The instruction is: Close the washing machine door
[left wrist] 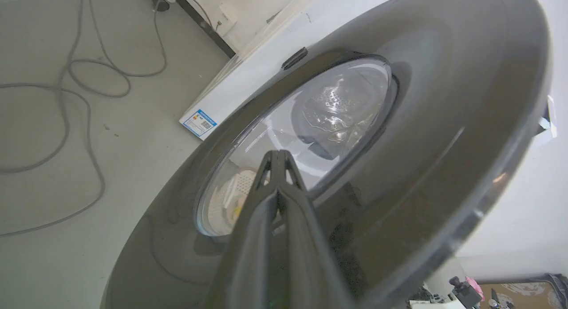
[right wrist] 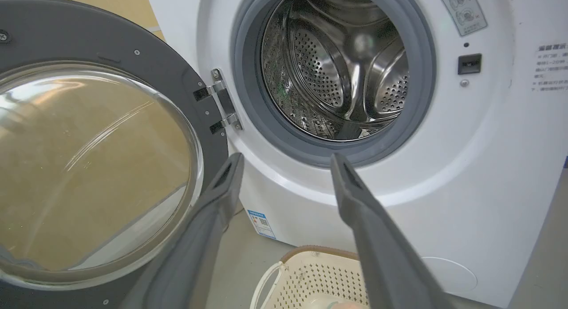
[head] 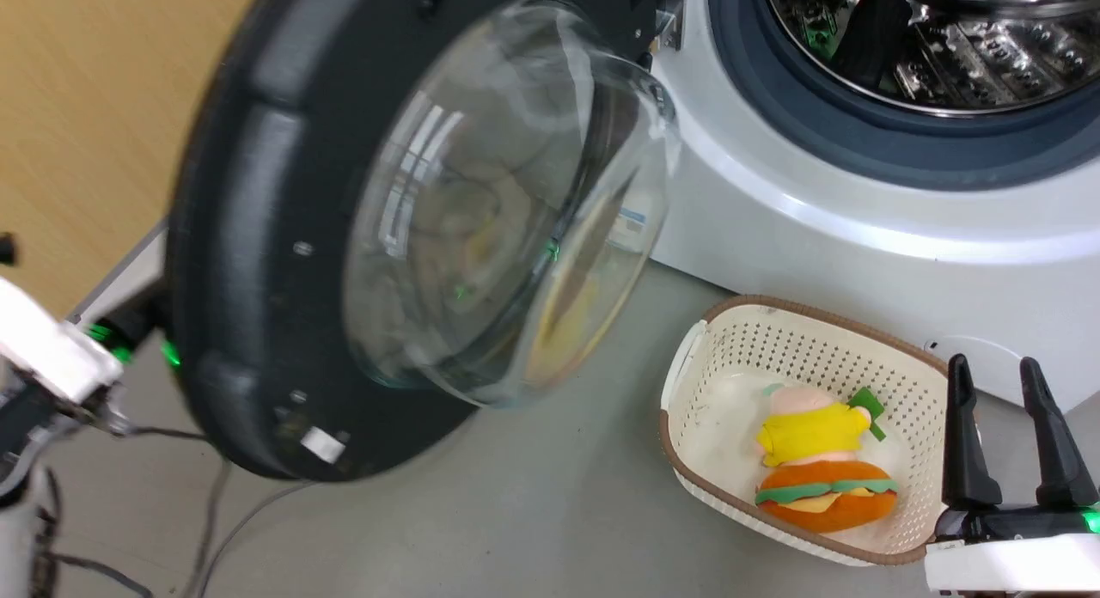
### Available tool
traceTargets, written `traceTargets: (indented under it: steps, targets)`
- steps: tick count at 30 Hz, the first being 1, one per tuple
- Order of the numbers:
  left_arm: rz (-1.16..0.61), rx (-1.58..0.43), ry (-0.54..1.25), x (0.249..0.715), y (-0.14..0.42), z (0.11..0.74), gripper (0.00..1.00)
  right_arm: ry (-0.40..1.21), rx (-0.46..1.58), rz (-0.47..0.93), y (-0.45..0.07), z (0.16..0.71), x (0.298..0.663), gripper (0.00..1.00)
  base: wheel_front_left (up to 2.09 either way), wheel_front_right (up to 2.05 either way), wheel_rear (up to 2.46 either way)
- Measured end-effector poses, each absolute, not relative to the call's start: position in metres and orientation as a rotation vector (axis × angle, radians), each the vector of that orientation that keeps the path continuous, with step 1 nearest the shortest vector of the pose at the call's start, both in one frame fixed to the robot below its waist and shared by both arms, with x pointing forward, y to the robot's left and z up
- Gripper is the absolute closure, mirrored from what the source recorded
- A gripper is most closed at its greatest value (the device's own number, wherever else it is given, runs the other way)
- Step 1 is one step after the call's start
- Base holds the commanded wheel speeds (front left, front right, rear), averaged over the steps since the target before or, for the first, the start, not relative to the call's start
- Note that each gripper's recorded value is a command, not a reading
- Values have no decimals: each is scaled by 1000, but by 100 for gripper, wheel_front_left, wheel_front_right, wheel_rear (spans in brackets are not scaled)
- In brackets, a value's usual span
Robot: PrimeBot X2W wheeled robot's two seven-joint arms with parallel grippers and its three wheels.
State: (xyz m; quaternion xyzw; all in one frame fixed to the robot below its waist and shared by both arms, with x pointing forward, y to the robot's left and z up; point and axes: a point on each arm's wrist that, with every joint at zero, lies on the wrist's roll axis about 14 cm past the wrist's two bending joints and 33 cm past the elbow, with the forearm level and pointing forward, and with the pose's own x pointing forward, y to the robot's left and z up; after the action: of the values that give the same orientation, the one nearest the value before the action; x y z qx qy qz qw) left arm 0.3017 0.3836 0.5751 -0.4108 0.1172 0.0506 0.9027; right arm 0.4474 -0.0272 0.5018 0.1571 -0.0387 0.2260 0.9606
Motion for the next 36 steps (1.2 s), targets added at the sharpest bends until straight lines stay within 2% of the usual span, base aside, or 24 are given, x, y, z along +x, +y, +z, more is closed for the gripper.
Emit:
traceTargets:
  steps: [14, 26, 36]
  targets:
    - [-304, -838, 372, 325, 245, 568, 100, -97, 309, 397, -52, 509, 440, 0, 0, 0, 0]
    - [-627, -885, 442, 368, 140, 570, 100, -122, 278, 197, -128, 513, 424, 0, 0, 0, 0]
    - [-758, -971, 480, 402, 77, 561, 100, -143, 244, 34, -186, 517, 403, 0, 0, 0, 0]
